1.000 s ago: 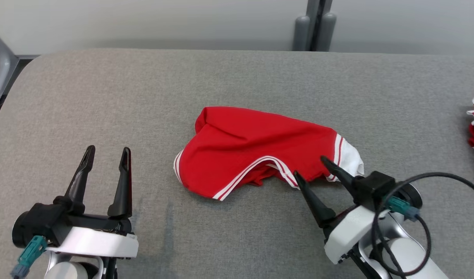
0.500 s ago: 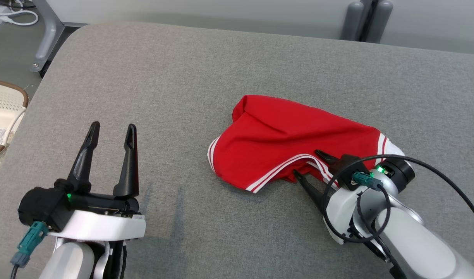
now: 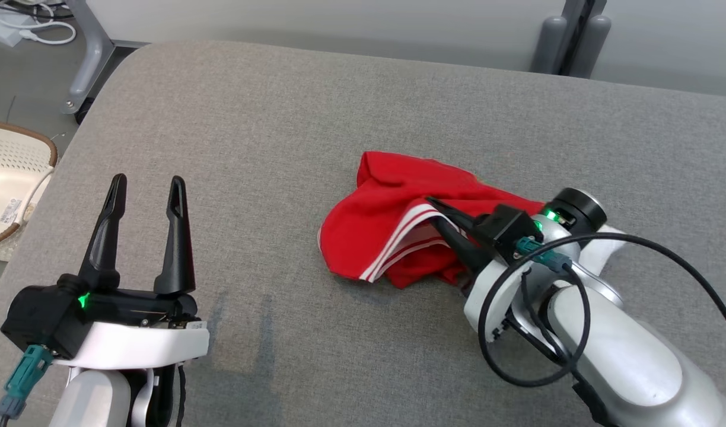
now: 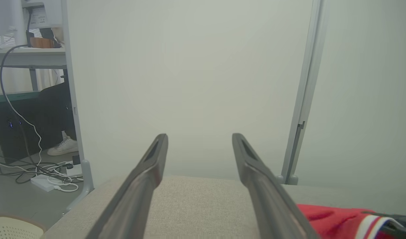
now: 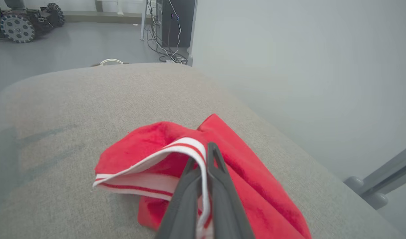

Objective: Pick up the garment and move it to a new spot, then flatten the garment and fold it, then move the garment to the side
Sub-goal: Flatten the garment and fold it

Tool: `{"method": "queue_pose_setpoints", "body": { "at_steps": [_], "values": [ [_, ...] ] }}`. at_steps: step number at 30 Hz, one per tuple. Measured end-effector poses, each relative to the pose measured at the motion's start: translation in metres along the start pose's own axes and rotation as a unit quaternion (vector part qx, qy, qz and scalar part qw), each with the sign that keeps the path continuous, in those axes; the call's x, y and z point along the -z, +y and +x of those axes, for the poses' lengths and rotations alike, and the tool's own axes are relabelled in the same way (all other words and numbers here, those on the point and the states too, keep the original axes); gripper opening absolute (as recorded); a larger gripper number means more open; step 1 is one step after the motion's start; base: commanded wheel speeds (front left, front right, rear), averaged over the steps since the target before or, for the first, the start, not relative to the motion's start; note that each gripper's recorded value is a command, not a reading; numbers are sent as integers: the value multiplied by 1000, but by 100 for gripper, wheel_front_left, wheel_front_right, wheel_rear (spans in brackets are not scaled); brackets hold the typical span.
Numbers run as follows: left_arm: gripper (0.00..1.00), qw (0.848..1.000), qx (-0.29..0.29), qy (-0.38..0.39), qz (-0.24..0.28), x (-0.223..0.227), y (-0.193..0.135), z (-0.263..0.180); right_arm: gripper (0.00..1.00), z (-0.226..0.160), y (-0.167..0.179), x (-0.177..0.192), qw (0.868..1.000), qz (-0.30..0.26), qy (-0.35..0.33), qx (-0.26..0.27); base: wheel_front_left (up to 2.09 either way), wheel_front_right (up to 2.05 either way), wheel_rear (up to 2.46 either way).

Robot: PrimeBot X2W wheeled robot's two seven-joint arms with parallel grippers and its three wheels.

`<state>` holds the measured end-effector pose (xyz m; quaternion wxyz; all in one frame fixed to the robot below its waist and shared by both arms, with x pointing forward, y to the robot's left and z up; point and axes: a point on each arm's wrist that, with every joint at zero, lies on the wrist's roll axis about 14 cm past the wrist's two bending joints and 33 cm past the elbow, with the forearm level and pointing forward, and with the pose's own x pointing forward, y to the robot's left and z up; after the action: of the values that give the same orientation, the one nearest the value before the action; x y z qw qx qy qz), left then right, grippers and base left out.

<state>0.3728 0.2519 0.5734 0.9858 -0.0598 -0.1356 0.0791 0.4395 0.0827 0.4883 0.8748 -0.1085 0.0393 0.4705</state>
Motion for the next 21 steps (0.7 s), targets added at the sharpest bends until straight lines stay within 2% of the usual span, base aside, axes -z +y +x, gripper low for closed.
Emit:
{"method": "queue_pose_setpoints", "body": {
  "at_steps": [4,9,10,14,17,21],
  "values": [
    [100,1000,0,6,0,4,1,-3,0,2,11,-50,997,-16,-69,-17,0,0,0],
    [100,1000,6,5,1,5,-2,-3,0,-4,18,-116,986,-33,-159,-27,0,0,0],
    [100,1000,8,10,1,8,-3,-5,0,-9,15,-143,980,-31,-197,-20,0,0,0],
    [100,1000,21,8,0,8,-10,-3,0,-27,-8,-181,967,-10,-254,23,0,0,0],
    [100,999,32,15,-1,14,-17,-3,0,-46,-46,-185,958,24,-273,86,0,0,0],
    [100,998,51,21,-6,20,-29,2,0,-72,-92,-141,948,95,-247,174,0,0,0]
  ]
}}
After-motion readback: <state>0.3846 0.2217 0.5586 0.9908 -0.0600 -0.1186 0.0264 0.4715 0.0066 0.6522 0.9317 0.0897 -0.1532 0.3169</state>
